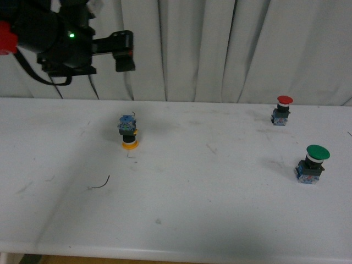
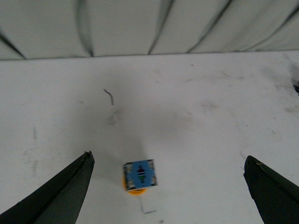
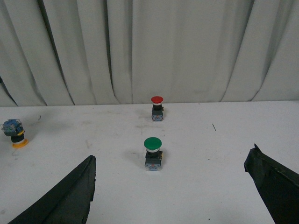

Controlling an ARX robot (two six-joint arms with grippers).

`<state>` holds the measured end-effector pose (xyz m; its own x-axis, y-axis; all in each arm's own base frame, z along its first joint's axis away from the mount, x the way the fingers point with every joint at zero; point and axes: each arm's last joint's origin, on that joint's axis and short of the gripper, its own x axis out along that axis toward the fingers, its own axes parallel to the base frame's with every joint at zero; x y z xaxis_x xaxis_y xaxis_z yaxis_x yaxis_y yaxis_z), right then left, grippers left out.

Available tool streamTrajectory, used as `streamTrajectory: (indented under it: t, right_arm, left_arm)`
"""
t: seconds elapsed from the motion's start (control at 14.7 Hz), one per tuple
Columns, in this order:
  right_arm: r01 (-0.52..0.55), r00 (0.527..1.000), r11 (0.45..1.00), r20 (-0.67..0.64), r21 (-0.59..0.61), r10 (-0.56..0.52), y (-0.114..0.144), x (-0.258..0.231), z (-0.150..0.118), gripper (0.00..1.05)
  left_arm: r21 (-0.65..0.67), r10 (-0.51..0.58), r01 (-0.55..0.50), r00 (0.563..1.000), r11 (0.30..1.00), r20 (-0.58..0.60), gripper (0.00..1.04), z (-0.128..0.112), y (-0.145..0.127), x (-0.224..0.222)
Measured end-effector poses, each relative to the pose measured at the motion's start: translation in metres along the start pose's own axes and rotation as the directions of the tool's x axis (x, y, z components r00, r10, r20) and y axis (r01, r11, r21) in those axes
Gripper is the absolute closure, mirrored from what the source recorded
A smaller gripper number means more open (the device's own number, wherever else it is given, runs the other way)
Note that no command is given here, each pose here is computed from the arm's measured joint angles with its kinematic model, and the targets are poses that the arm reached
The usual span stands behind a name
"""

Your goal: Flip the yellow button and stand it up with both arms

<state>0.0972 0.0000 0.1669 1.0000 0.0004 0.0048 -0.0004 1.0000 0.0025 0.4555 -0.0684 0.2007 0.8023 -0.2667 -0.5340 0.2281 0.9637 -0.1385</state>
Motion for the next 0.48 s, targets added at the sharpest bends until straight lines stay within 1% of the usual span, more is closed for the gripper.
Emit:
streamTrajectory:
  t: [0.07,0.14,0.2,0.34,0.48]
  right_arm:
    - [0.000,1.000,1.000,0.000,0.000,0.000,0.000,0.000,0.000,0.06]
    - [0.000,1.000,1.000,0.000,0.000,0.000,0.000,0.000,0.000,0.06]
    - [0.000,1.000,1.000,0.000,0.000,0.000,0.000,0.000,0.000,0.06]
    - [0.000,1.000,1.000,0.000,0.000,0.000,0.000,0.000,0.000,0.06]
    - [0.000,1.000,1.000,0.000,0.000,0.000,0.000,0.000,0.000,0.06]
  left_arm:
    - [0.023,0.002,-0.001,1.000,1.000,-0.028,0.07,0.000,-0.007,0.008]
    - [0.032,0.124,-0.120,0.972,0.992,-0.199,0.07,-0.019,-0.002,0.039]
    - [0.024,0.129,-0.127,0.964,0.992,-0.231,0.07,-0.022,0.000,0.044]
    - [0.025,0.096,-0.093,0.972,0.995,-0.213,0.07,-0.019,-0.010,0.045]
    - [0.049,0.111,-0.103,0.967,0.994,-0.229,0.07,-0.023,-0.015,0.052]
